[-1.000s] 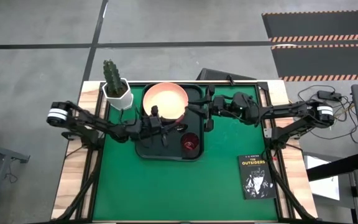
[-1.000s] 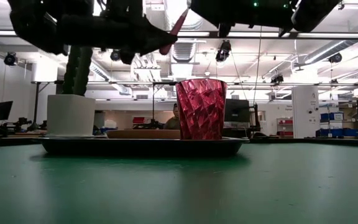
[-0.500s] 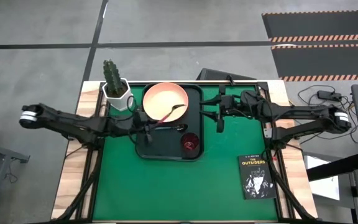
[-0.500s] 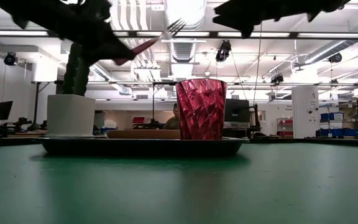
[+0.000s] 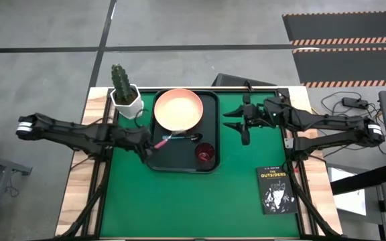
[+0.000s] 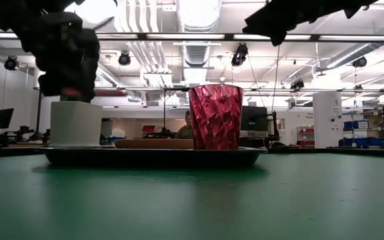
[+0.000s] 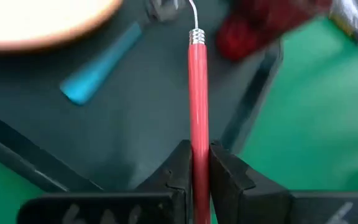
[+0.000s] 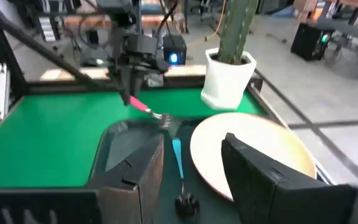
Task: Pick and place plate/cup/fork/spoon on tray
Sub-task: Put the pink fork to the bottom of the blue spoon on the black serving tray
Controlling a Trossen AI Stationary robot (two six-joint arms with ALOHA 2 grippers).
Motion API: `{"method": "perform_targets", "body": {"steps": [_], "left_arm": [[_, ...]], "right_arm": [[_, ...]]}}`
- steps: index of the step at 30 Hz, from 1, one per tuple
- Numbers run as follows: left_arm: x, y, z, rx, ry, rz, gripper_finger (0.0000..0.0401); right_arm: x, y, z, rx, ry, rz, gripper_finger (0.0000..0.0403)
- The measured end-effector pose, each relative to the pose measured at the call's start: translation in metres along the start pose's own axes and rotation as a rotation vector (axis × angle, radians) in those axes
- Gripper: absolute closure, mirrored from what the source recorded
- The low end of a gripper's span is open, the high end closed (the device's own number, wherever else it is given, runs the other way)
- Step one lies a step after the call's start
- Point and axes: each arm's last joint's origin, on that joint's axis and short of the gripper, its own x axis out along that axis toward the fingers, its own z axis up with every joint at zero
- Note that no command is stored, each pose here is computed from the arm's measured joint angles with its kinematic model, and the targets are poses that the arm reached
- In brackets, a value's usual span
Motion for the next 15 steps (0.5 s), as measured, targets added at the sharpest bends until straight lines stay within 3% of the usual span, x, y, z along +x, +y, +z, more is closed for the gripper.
{"method": "perform_targets", "body": {"steps": [7,15], "left_arm": [[0.032,-0.001,-0.008,-0.076,0.215,0.013,0.0383],[0.063,-0.002,-0.001,-0.11,0.232,-0.047,0.0383]], "right_arm": [[0.002,0.0,-0.009,0.0,0.083,0.006,0.0262],[0.002,0.0,-0.011,-0.016,0.106,0.01,0.0266]]}}
